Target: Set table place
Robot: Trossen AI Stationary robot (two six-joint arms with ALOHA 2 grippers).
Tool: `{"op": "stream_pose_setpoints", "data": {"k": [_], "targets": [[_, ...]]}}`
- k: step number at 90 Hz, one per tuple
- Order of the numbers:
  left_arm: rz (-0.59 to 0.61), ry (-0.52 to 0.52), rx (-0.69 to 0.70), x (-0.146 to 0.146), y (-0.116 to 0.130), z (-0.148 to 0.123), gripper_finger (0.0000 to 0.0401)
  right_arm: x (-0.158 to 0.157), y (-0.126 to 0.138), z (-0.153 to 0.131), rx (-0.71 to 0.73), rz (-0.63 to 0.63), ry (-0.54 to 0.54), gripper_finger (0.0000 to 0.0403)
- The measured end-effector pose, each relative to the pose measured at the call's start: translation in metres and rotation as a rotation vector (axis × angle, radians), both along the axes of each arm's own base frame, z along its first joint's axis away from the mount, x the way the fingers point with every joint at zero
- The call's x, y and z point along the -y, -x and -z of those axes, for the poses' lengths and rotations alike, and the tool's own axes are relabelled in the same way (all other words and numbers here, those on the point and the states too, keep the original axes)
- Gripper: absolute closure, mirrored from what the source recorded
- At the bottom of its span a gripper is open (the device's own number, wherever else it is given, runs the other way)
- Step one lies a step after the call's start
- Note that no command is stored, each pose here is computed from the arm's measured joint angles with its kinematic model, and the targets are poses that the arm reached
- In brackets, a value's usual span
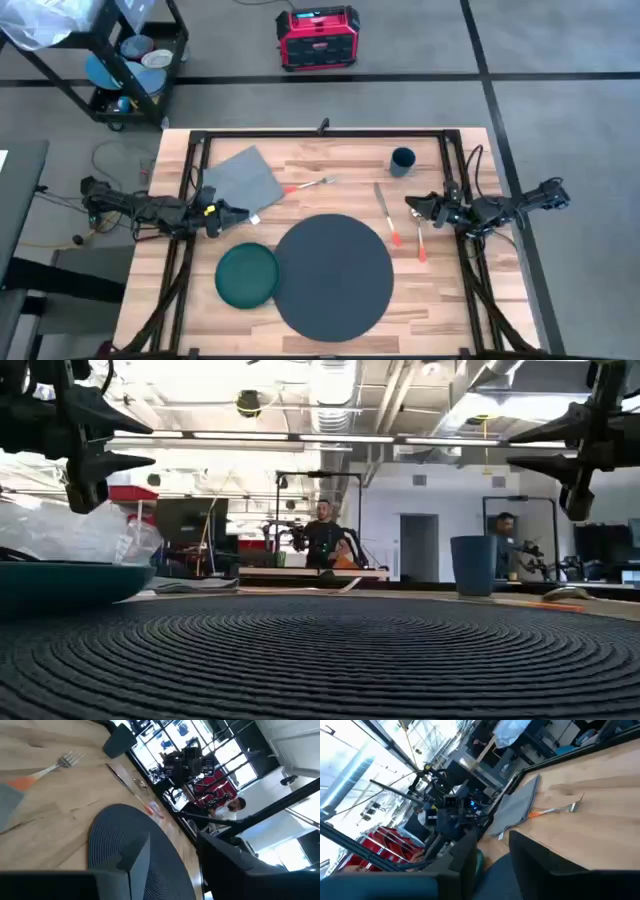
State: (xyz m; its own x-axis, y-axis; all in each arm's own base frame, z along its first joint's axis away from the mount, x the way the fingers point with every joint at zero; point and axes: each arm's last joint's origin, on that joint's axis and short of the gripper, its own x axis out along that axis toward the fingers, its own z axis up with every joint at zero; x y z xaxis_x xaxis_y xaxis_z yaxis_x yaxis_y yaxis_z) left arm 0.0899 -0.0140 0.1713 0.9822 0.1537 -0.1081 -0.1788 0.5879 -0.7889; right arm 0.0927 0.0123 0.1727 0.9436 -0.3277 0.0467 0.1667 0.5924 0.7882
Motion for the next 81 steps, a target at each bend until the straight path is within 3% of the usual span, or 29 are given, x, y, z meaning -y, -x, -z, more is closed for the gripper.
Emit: {"op": "stream_pose_setpoints", "data": {"k": [53,71,81], "targets": [[0.009,0.027,0.048,0.000,0.001,-0.009,0.0253,0.000,0.001,-0.007,0.016,-0.028,-0.013,0.0300],[0.016,-0.113,0.188,-0.004,0.014,-0.074,0.0253,0.001,0.010,-0.050,0.067,-0.077,0.029,0.0300],[0.008,-0.246,0.172,-0.003,0.012,-0.116,0.0253,0.003,0.015,-0.083,-0.017,-0.082,0.082,0.0300]]}}
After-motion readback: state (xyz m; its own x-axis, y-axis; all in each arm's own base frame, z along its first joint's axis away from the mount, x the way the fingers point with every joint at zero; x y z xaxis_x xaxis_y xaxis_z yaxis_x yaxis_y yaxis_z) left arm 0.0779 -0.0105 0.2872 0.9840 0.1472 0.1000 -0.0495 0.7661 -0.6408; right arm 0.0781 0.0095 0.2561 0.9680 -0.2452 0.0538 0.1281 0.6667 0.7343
